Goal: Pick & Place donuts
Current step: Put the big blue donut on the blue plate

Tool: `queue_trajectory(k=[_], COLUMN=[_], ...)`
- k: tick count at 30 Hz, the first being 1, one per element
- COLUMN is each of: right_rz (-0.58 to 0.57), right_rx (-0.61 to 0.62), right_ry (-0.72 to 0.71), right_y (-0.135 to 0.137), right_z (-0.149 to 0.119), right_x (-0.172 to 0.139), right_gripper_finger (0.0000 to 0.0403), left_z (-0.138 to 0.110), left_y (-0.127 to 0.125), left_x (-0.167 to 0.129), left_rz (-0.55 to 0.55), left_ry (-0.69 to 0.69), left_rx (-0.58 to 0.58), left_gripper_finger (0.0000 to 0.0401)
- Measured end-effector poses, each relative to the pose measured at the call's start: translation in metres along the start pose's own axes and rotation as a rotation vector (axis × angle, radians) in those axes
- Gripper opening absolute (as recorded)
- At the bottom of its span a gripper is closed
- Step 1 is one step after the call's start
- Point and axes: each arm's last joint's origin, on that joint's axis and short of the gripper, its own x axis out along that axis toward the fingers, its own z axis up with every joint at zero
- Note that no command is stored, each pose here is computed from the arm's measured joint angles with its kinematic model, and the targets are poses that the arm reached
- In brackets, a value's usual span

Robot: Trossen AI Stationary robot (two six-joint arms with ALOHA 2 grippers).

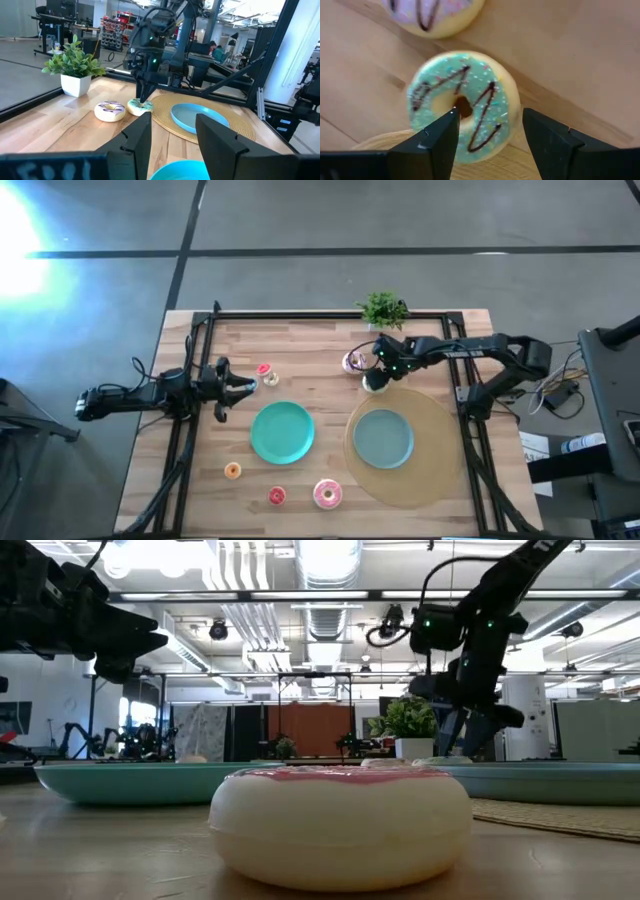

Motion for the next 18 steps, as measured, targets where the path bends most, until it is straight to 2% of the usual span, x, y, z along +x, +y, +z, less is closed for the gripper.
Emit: queue_trajectory(k=[7,12,15,18], right_rz=[-0.027,-0.041,-0.027,-0.007], right_rx=[-0.08,-0.115,-0.147,-0.172], right_ry=[0.035,0.051,0.033,-0.034], right_y=[-0.001,0.001,0.003,0.007], right_z=[0.003,0.007,0.009,0.013], right_x=[0.02,0.023,0.019,0.007], right_gripper_finger=[0.021,0.0203,0.0169,0.0109], left_z=[0.0,0.0,0.0,0.0], left_y=[0.0,0.0,0.0,0.0], left_x=[0.0,0.0,0.0,0.0], left_rz=[0.0,0.0,0.0,0.0], left_ry=[0.0,0.0,0.0,0.0], left_rx=[0.0,0.0,0.0,0.0], left_gripper_finger=[0.0129,0.0129,0.0129,0.0129])
